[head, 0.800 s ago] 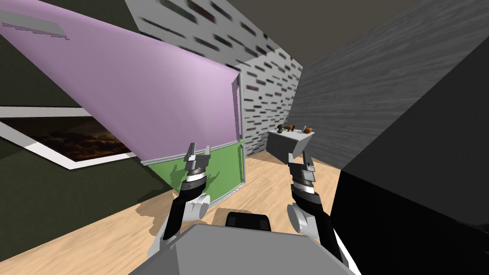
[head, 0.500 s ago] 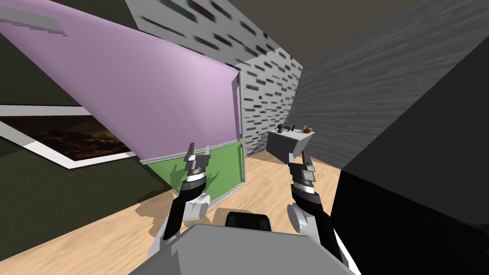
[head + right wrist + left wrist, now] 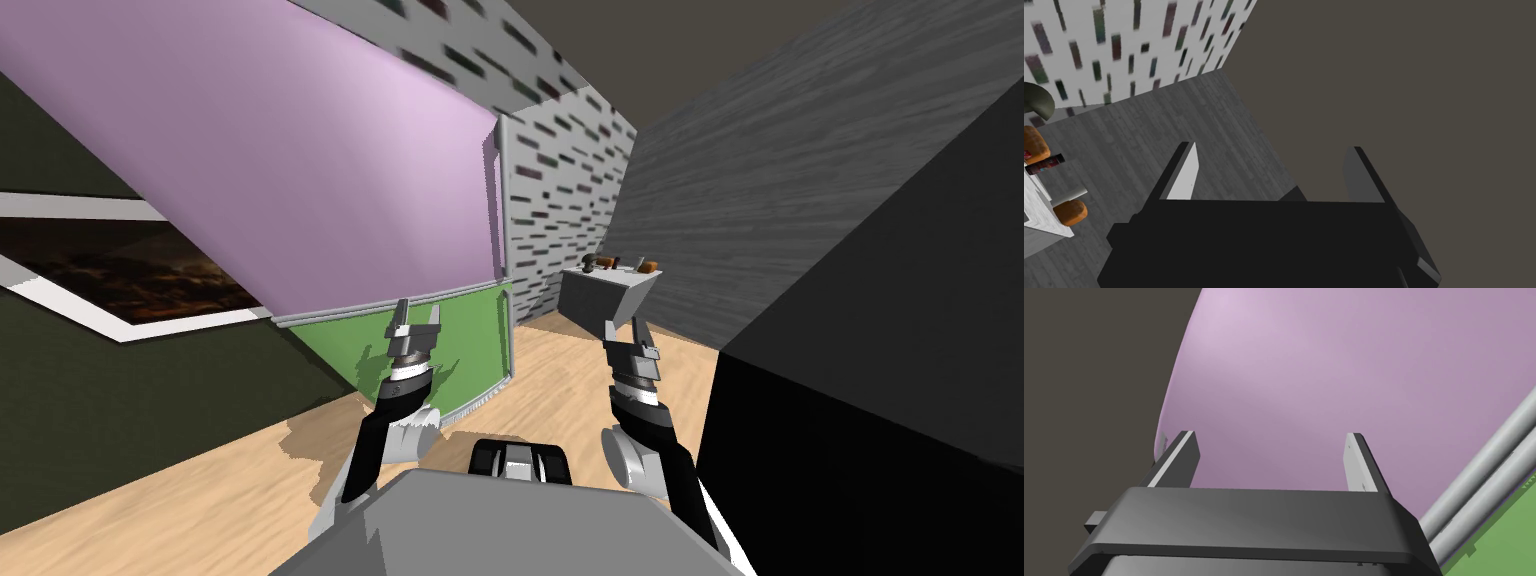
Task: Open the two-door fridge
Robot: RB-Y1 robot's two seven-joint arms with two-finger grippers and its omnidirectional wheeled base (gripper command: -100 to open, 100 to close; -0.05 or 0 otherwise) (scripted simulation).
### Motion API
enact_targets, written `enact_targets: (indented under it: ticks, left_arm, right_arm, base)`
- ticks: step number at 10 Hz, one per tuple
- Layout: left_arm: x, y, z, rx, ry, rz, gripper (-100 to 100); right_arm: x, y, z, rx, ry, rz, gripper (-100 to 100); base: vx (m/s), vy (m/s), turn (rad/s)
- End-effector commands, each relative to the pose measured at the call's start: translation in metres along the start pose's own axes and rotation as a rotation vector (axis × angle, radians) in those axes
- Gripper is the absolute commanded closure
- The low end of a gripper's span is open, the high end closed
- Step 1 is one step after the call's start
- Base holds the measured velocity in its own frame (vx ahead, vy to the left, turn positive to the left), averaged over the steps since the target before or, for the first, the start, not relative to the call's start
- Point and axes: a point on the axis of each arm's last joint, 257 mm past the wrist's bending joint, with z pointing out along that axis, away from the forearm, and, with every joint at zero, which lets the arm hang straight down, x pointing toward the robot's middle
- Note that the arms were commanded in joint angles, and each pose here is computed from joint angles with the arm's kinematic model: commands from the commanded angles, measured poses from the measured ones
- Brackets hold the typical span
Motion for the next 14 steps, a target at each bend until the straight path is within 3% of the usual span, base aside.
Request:
enact_targets:
  ticks: [1,2,7,14]
  left_arm:
    - [0.000,0.000,0.000,0.000,0.000,0.000,0]
    - [0.003,0.006,0.001,-0.014,0.028,0.002,-100]
    - [0.005,0.046,0.016,-0.085,0.096,-0.016,-100]
    - [-0.006,0.100,0.047,-0.167,0.092,-0.077,-100]
  right_arm:
    - [0.000,0.000,0.000,0.000,0.000,0.000,0]
    - [0.000,0.000,0.000,0.000,0.000,0.000,0]
    - [0.000,0.000,0.000,0.001,0.000,0.000,0]
    - [0.000,0.000,0.000,0.001,0.000,0.000,0]
  base:
    - [0.000,0.000,0.000]
    - [0.013,-0.018,0.023]
    - [0.028,-0.069,0.067]
    - [0.024,-0.092,0.076]
